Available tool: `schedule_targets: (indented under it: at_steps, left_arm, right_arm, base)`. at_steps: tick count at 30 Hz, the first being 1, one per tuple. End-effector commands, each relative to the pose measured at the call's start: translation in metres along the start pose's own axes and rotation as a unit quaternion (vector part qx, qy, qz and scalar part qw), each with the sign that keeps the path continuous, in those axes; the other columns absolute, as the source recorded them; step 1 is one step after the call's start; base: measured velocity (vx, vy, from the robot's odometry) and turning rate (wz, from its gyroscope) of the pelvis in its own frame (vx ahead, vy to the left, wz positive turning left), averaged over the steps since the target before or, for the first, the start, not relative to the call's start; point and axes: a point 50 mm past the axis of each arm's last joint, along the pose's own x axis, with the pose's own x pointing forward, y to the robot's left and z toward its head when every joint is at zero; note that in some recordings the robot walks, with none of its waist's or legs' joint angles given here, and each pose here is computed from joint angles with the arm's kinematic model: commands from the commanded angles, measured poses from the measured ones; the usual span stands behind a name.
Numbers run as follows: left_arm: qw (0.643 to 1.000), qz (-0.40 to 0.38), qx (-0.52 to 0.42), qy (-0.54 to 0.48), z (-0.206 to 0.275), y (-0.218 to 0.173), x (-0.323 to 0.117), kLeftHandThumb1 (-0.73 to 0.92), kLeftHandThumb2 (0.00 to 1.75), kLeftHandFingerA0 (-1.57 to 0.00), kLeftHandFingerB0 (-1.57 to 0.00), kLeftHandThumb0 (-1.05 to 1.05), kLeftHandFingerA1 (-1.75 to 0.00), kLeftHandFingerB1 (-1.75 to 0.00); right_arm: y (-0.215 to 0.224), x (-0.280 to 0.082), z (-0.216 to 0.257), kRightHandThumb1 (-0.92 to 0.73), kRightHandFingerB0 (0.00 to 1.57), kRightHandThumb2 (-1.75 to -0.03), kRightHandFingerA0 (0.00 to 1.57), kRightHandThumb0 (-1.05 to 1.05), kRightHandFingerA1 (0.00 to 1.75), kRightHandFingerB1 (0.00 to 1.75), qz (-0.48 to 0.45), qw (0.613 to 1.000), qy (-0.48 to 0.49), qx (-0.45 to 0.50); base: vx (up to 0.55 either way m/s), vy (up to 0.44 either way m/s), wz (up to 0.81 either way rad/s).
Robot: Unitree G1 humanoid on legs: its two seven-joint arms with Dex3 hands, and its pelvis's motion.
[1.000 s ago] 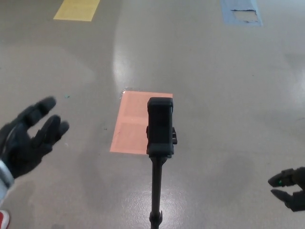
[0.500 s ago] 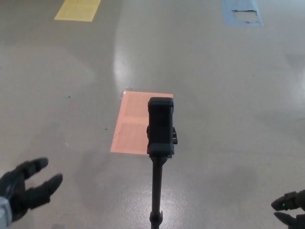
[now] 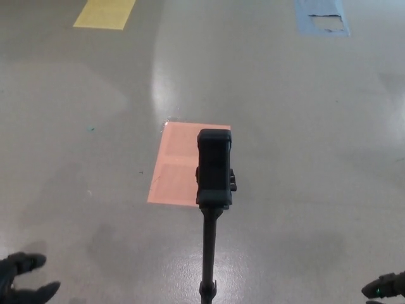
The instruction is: The robot uses its left hand to grab the top of a phone stand kept on the floor and rotates it anti-clockwise
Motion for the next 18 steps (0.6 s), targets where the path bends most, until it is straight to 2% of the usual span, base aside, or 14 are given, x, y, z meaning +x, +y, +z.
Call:
schedule_targets:
  at_steps: [1,12,18]
  left_arm:
    - [0.981,-0.034,0.188,0.038,-0.026,0.006,-0.008,0.68,0.61,-0.43,-0.35,-0.41,-0.36,-0.33]
    - [0.978,-0.04,0.202,0.034,-0.022,0.007,-0.007,0.71,0.61,-0.43,-0.32,-0.41,-0.37,-0.32]
    - [0.98,-0.036,0.194,0.029,-0.016,0.01,-0.005,0.71,0.62,-0.43,-0.33,-0.4,-0.37,-0.33]
  right_arm:
    - [0.014,-0.003,-0.028,-0.87,0.22,-0.66,0.31,-0.58,0.34,0.29,0.007,1.0,0.021,-0.006]
    - [0.014,-0.002,-0.027,-0.87,0.21,-0.66,0.27,-0.58,0.33,0.29,0.011,1.0,0.019,0.005]
    - [0.008,-0.002,-0.02,-0.86,0.23,-0.66,0.31,-0.58,0.34,0.29,-0.001,1.0,0.017,-0.023]
  base:
    - [0.0,0.0,0.0]
    - [0.0,0.0,0.0]
    - [0.0,0.0,0.0]
